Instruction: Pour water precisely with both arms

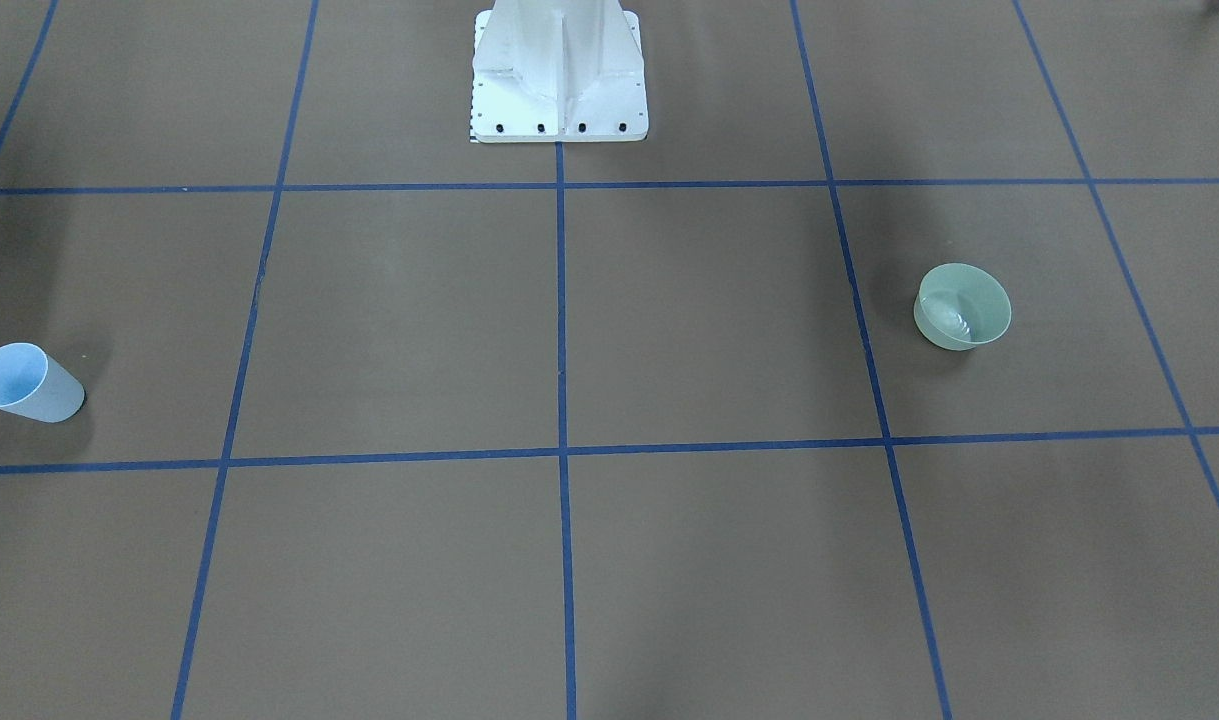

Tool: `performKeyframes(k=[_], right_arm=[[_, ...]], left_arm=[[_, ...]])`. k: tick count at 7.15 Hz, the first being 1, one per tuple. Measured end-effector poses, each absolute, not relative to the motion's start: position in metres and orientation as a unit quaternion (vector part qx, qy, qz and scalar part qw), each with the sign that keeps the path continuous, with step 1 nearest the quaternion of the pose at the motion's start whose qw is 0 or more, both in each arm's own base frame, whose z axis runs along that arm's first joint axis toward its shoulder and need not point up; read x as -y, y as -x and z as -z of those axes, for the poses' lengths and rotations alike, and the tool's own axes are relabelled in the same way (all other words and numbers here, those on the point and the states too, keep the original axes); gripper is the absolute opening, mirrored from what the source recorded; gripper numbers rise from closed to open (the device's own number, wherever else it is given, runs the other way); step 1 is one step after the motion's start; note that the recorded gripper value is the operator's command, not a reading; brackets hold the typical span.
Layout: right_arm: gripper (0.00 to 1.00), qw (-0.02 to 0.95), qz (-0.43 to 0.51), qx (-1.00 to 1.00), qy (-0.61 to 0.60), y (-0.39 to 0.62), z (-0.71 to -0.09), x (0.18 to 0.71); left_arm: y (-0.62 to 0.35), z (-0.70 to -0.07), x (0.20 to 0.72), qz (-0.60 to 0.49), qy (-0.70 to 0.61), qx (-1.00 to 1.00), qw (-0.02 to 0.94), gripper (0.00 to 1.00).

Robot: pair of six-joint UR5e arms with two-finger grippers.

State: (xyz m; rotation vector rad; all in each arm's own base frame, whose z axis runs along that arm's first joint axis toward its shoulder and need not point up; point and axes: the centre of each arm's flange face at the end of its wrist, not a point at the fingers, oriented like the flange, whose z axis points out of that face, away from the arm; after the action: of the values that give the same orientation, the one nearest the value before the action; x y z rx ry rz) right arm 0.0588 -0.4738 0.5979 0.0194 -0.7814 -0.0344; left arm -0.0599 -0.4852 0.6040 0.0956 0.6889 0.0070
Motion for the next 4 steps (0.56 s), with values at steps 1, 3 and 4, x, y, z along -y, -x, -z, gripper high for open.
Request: performKeyframes(k=[1,3,4], right_arm=[[1.0,0.924,0.017,0.381,-0.01,-0.059,-0.597,0.474],[1.0,0.924,0.017,0.382,-0.013,-0.059,-0.594,0.475],[1.0,0.924,0.018,0.383,-0.016,-0.059,-0.591,0.477]], left_arm=[[0.055,-0.599,0.489,-0.012,-0.058,-0.339,0.939,1.0],[0.044,-0.592,0.498,-0.034,-0.09,-0.341,0.935,1.0],[0.042,-0.589,0.504,-0.042,-0.11,-0.342,0.932,1.0]])
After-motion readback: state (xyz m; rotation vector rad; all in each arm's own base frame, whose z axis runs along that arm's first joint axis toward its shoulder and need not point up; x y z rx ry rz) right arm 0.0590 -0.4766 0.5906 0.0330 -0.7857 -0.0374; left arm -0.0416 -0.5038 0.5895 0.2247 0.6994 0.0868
